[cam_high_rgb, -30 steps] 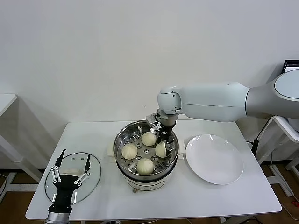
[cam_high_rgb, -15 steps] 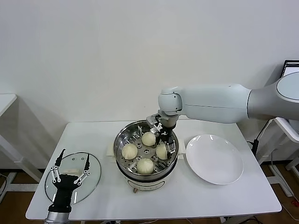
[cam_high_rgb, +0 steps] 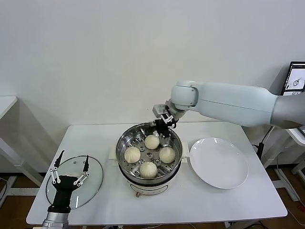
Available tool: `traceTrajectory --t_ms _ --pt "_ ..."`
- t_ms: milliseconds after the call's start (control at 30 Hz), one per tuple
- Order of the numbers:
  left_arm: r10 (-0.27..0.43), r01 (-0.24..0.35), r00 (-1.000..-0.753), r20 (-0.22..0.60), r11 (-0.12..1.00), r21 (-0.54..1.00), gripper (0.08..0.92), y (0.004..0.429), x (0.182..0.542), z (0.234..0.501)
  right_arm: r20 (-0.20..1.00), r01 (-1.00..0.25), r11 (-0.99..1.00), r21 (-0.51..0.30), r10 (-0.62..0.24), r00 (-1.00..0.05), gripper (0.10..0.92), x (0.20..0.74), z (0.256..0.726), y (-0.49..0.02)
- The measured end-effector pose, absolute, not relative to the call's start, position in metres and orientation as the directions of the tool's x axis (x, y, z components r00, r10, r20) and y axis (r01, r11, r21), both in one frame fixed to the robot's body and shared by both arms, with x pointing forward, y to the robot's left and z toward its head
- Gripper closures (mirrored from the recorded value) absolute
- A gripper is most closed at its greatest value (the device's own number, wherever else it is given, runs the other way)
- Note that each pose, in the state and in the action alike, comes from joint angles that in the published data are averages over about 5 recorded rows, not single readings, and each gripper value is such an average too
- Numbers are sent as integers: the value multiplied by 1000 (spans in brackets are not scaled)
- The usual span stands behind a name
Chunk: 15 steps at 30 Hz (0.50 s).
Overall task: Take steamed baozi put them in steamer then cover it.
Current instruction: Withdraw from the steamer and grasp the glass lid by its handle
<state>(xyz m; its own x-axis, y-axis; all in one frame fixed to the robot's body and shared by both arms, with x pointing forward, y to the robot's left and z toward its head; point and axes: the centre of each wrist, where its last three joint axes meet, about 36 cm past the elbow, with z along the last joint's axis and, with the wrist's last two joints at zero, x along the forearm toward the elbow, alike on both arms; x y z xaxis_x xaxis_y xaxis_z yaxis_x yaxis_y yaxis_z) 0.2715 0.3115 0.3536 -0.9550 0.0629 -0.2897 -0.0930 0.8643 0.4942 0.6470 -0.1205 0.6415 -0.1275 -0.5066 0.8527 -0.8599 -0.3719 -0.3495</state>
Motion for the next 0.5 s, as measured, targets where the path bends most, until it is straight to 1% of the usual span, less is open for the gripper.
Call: traceTrajectory --t_ms 67,167,267,300,367,433,500 --pt "59 -103 -957 -285 846 523 177 314 275 353 777 -841 -297 -452 -594 -207 200 645 638 -131" --pt "53 -117 -960 -275 816 567 177 319 279 351 615 -794 -131 -594 -710 -343 200 642 627 -148" --pt "48 -131 -962 -269 783 609 177 322 283 351 411 -723 83 -686 -775 -479 200 637 613 -166" --pt "47 -135 -962 -268 771 623 177 323 284 351 339 -694 160 -702 -782 -523 200 635 608 -172" --pt "47 -142 -964 -263 746 651 177 325 286 351 201 -634 310 -709 -773 -602 200 632 595 -184" --pt "49 -145 -965 -258 719 680 177 328 287 350 78 -571 447 -689 -738 -670 200 627 581 -196" --pt "55 -147 -966 -253 688 710 177 331 289 349 -26 -510 564 -649 -686 -727 200 622 565 -208"
